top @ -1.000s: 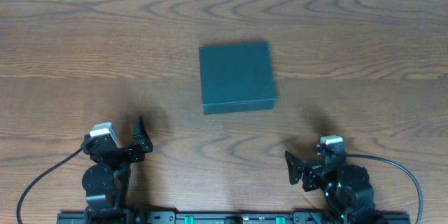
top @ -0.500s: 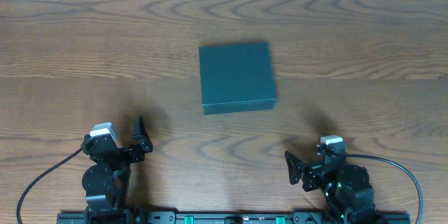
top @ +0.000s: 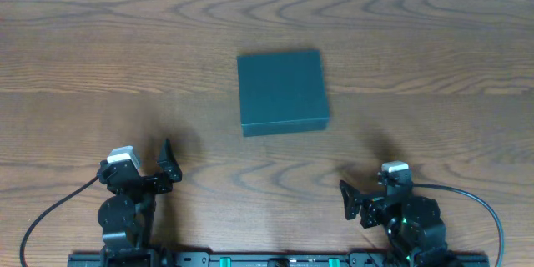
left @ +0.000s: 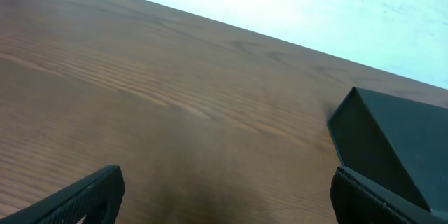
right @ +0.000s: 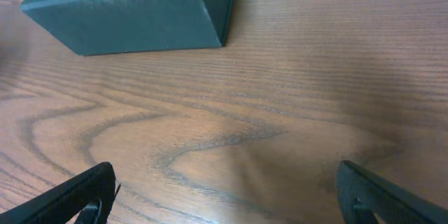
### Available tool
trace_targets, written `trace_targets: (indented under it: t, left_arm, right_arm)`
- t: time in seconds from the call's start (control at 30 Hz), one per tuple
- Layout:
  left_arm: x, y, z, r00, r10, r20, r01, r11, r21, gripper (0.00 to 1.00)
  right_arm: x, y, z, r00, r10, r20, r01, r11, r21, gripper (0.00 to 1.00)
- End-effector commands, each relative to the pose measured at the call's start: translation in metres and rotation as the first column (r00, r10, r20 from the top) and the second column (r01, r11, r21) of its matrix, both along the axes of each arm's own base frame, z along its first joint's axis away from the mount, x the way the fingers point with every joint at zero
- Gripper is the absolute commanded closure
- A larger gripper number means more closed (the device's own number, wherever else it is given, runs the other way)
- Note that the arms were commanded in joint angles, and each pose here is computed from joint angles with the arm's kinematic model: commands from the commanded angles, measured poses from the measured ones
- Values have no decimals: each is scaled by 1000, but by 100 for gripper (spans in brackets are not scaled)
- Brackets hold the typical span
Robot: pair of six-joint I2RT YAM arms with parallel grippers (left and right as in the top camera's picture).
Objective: Pack container
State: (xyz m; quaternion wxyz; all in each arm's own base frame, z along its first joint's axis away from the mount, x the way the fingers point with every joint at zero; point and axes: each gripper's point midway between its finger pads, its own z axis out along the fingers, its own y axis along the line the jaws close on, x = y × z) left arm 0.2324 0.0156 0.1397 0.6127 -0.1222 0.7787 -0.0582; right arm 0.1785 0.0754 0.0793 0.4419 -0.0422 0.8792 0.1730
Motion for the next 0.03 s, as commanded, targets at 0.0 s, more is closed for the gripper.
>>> trace_targets:
  t: [0.0]
  left_arm:
    - [0,-2,-12,1000,-12,-23,13,1000,15,4]
  right_arm:
    - [0,0,-3,1000,7,6,-6,1000,-19,1]
